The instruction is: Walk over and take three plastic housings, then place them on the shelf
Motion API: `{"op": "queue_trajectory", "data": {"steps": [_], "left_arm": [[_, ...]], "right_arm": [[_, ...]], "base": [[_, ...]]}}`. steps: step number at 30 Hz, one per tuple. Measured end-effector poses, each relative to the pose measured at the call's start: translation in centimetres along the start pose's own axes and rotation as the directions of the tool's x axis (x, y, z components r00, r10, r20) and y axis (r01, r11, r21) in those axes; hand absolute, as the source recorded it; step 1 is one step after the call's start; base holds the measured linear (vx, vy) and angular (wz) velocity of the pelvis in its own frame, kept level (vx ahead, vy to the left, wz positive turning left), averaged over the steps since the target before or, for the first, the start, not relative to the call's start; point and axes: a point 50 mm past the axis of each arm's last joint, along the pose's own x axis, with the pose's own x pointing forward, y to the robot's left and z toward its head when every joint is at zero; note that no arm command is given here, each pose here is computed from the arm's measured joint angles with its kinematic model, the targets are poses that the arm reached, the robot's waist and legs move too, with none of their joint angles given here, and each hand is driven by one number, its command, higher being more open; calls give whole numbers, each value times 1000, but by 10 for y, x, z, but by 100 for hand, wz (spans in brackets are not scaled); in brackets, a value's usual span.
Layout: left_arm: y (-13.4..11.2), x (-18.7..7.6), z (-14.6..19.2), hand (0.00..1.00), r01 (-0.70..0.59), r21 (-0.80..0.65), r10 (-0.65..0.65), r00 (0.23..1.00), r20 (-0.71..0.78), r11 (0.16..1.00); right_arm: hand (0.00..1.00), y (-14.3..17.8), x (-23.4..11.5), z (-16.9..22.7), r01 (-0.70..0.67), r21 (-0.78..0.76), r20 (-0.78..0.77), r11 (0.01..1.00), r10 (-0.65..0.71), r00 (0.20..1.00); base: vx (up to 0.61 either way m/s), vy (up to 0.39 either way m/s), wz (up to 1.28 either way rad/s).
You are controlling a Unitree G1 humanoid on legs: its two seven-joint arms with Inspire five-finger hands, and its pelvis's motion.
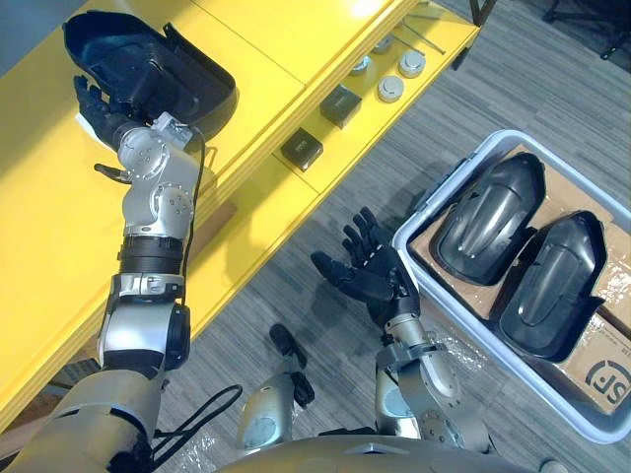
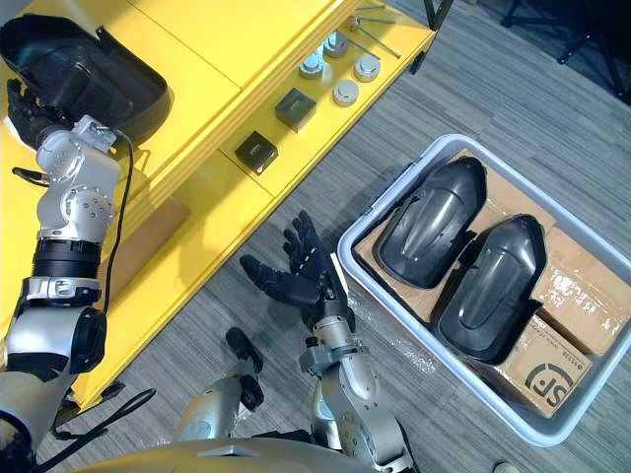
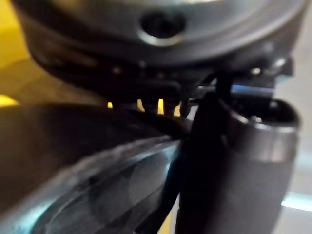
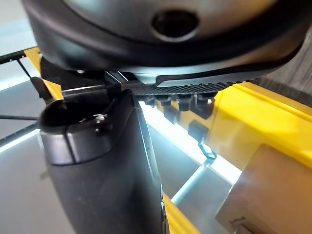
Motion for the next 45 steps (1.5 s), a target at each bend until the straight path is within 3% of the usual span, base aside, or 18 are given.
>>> {"op": "queue_trajectory", "data": {"steps": [10,22,28,36,39,45], "left_arm": [[-1,3,10,100,-10,29,8,999,52,1000],[4,19,9,100,41,323,-57,998,40,946],[-4,19,8,100,245,197,-230,969,-92,949],[4,19,-1,100,270,214,-251,962,-110,939],[5,18,2,100,272,212,-260,962,-84,939],[8,20,30,100,188,337,-235,966,105,923]], "right_arm": [[100,7,-4,1,-21,54,0,998,21,1000],[100,17,-8,-6,-71,73,-28,995,74,997],[100,18,-7,-5,-79,60,-23,995,81,996],[100,17,-6,-7,-80,49,-40,996,82,996],[100,17,-6,-7,-77,47,-44,996,79,996],[100,12,-7,-18,-60,33,-88,998,63,994]], "base": [[3,0,0],[0,0,0],[3,-4,9],[18,-9,8],[34,-5,8],[3,0,4]]}}
